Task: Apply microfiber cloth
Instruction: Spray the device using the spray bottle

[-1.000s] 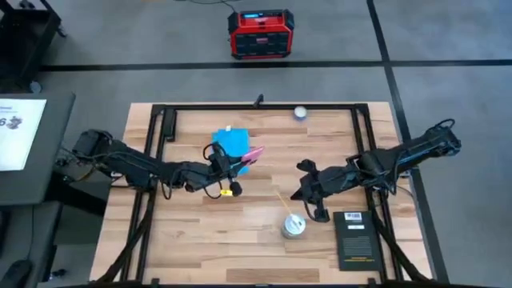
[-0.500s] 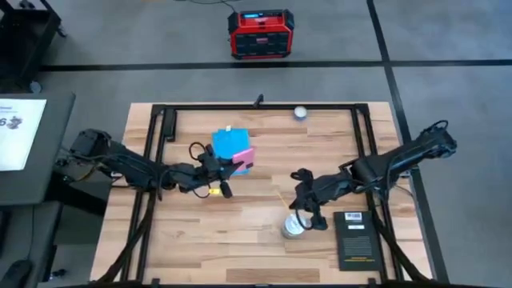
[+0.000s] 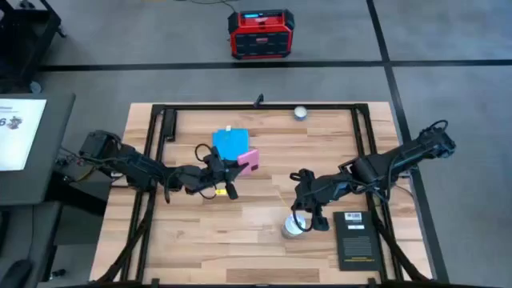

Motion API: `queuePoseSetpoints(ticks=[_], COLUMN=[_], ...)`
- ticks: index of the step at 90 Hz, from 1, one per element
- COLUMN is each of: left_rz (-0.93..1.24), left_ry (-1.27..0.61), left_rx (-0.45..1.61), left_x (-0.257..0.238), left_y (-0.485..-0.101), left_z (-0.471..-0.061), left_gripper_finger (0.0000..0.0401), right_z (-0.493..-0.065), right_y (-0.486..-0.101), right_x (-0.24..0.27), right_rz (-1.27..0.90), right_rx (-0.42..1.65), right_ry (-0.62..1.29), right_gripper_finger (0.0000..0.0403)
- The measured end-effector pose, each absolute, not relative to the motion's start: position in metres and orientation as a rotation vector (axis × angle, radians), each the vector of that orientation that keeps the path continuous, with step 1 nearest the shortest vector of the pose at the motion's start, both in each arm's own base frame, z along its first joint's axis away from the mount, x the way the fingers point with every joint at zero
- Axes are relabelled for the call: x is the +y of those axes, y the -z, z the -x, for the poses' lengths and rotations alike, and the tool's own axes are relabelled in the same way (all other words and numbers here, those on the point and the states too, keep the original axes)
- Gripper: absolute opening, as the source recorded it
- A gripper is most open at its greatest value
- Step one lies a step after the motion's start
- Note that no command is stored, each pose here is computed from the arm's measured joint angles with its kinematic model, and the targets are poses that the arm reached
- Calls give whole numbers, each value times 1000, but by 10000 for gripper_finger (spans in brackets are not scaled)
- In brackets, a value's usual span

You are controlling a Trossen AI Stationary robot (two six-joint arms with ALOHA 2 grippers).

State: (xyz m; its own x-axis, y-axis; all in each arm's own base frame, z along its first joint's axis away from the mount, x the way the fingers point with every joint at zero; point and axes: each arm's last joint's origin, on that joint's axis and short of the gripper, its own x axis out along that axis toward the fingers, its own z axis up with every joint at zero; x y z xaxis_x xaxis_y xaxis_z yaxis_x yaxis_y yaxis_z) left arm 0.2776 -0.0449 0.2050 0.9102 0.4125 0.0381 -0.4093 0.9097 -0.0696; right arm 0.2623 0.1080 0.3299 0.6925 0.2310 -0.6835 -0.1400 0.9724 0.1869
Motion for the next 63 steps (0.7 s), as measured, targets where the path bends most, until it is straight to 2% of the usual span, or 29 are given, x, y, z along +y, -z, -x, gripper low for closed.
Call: queuePoseSetpoints(ticks=[63], left_rz=[49], left_ry=[-483], left_rx=[-43], left_x=[-62], left_y=[-206], left_z=[-282], left_gripper_finger=[4], right_z=[-268], right_y=[-329], right_x=[116], right_rz=[-144], right_rx=[840], right_ry=[-230], right_gripper_finger=[0])
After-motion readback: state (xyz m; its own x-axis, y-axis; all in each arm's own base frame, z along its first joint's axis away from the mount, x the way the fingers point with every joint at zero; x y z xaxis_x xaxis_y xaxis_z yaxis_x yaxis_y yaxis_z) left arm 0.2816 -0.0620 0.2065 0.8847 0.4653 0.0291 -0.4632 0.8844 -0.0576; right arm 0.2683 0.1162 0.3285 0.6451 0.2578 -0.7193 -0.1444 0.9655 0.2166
